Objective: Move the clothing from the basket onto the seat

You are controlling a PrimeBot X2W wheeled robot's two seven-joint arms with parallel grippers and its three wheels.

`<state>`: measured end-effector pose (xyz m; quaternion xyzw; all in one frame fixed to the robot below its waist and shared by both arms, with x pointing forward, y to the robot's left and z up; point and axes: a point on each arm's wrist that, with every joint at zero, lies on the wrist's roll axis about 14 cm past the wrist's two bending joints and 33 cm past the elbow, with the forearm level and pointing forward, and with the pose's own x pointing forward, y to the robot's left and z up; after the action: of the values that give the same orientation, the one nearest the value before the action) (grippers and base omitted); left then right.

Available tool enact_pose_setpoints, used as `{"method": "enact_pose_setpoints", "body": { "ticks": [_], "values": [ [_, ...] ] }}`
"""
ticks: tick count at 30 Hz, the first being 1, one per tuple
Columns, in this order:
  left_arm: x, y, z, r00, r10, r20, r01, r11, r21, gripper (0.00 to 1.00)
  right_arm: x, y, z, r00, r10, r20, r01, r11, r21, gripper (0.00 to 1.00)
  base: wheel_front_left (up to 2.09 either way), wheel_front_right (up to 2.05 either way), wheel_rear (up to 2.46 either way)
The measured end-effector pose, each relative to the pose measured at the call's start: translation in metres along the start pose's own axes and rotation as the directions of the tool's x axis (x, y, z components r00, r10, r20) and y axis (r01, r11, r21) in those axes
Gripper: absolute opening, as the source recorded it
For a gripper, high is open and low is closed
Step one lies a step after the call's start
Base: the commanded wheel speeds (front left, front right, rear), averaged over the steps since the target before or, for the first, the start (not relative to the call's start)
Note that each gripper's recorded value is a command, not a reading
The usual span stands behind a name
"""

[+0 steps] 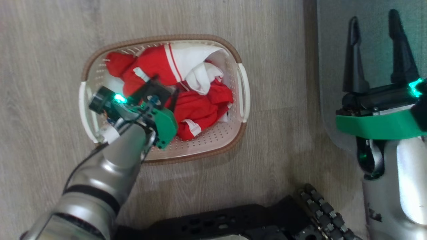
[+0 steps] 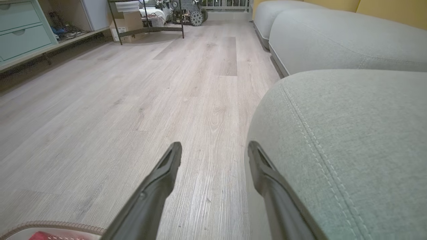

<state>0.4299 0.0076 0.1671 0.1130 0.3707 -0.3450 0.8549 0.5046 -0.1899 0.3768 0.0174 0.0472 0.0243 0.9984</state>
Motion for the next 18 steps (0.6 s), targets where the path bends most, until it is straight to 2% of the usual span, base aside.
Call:
{"method": "enact_pose_setpoints", "body": {
  "ticks": [4,10,11,12,14,18],
  "values": [
    [0.014,0.011,-0.006,0.999,0.020,-0.029,-0.020,1.000,0.023,1.00,0.000,-0.001,-0.013,1.000,0.000,-0.028,0.001,1.000,0.010,1.00,0.00,0.00,0.00],
    [0.020,0.013,-0.007,0.999,0.024,-0.035,-0.024,0.999,0.022,1.00,0.002,0.000,-0.012,1.000,0.003,-0.024,-0.003,1.000,0.017,1.00,0.00,0.00,0.00],
    [0.020,0.014,-0.006,0.999,0.031,-0.031,-0.030,0.999,0.024,0.91,0.002,0.000,-0.012,1.000,0.003,-0.023,-0.002,1.000,0.022,1.00,0.00,0.00,0.00],
    [0.020,0.014,-0.003,0.999,0.031,-0.023,-0.031,0.999,0.023,0.68,0.002,0.000,-0.011,1.000,0.002,-0.022,-0.002,1.000,0.022,1.00,0.00,0.00,0.00],
    [0.021,0.013,0.005,1.000,0.032,-0.001,-0.032,0.999,0.009,0.00,0.001,0.000,-0.010,1.000,0.004,-0.021,-0.003,1.000,0.022,1.00,0.00,0.00,0.00],
    [0.018,0.010,0.025,0.998,0.022,0.058,-0.021,0.999,-0.026,0.00,-0.001,0.001,-0.003,1.000,0.004,-0.013,-0.004,1.000,0.023,1.00,0.00,0.00,0.00]
  ]
}}
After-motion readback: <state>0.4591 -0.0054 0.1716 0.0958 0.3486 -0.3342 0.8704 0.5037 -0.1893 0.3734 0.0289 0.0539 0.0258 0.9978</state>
